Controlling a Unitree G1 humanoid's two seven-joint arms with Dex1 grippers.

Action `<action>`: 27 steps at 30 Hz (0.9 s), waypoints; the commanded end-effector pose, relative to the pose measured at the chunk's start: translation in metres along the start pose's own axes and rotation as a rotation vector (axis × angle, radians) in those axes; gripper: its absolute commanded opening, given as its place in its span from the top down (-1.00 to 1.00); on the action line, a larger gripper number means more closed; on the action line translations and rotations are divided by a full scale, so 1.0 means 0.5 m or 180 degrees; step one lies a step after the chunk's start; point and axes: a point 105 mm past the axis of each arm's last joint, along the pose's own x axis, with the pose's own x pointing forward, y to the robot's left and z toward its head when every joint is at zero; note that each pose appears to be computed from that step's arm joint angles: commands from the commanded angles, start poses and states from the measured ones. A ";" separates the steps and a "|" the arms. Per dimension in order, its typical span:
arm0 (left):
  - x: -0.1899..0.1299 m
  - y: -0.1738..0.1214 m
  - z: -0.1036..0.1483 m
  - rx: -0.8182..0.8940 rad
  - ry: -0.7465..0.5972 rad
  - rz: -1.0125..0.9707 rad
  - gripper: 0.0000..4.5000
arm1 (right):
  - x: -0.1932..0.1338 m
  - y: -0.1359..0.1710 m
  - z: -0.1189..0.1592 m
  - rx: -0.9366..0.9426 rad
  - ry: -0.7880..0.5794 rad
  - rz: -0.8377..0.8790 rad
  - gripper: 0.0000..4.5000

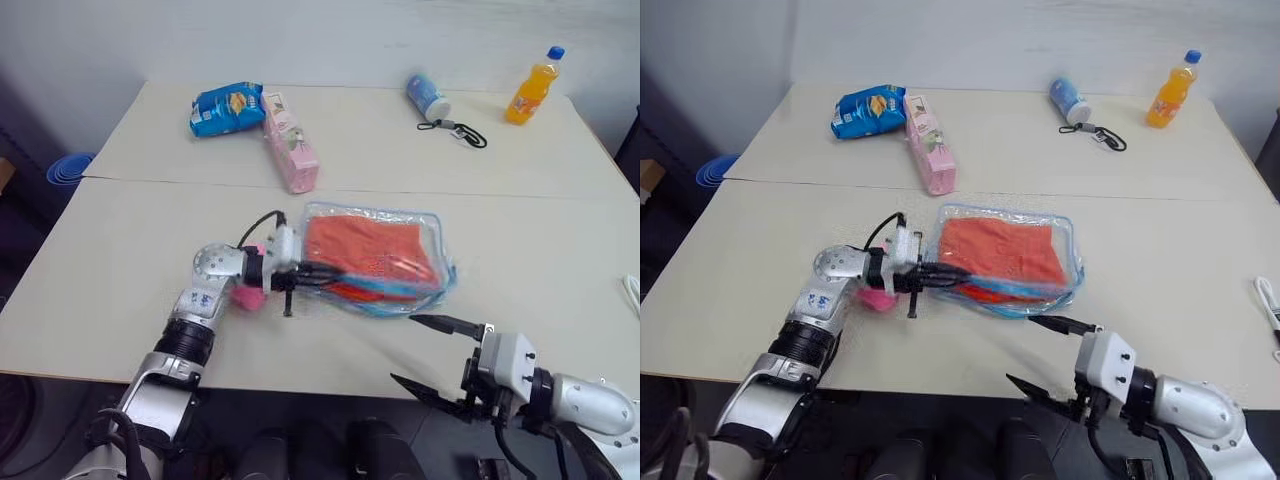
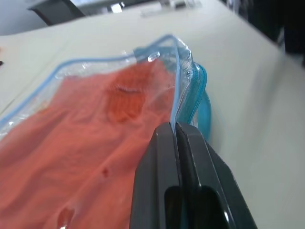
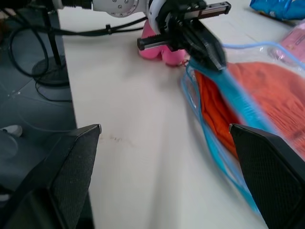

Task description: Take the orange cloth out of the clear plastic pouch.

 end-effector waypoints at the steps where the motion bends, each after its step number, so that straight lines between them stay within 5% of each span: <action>1: 0.000 0.009 0.047 -0.0435 -0.0257 0.0080 1.00 | 0.020 0.010 0.029 -0.0009 -0.0159 0.0096 -1.00; 12: 0.022 0.005 0.042 -0.1017 0.0045 0.0144 1.00 | 0.123 -0.117 0.000 -0.0459 0.0220 -0.0571 -1.00; 18: 0.021 0.002 0.034 -0.1095 0.0060 0.0199 1.00 | 0.136 -0.132 -0.038 -0.0404 0.0549 -0.0621 -1.00; 27: 0.018 -0.001 0.025 -0.1121 0.0081 0.0232 1.00 | 0.148 -0.145 -0.036 -0.0180 0.0488 -0.0846 -1.00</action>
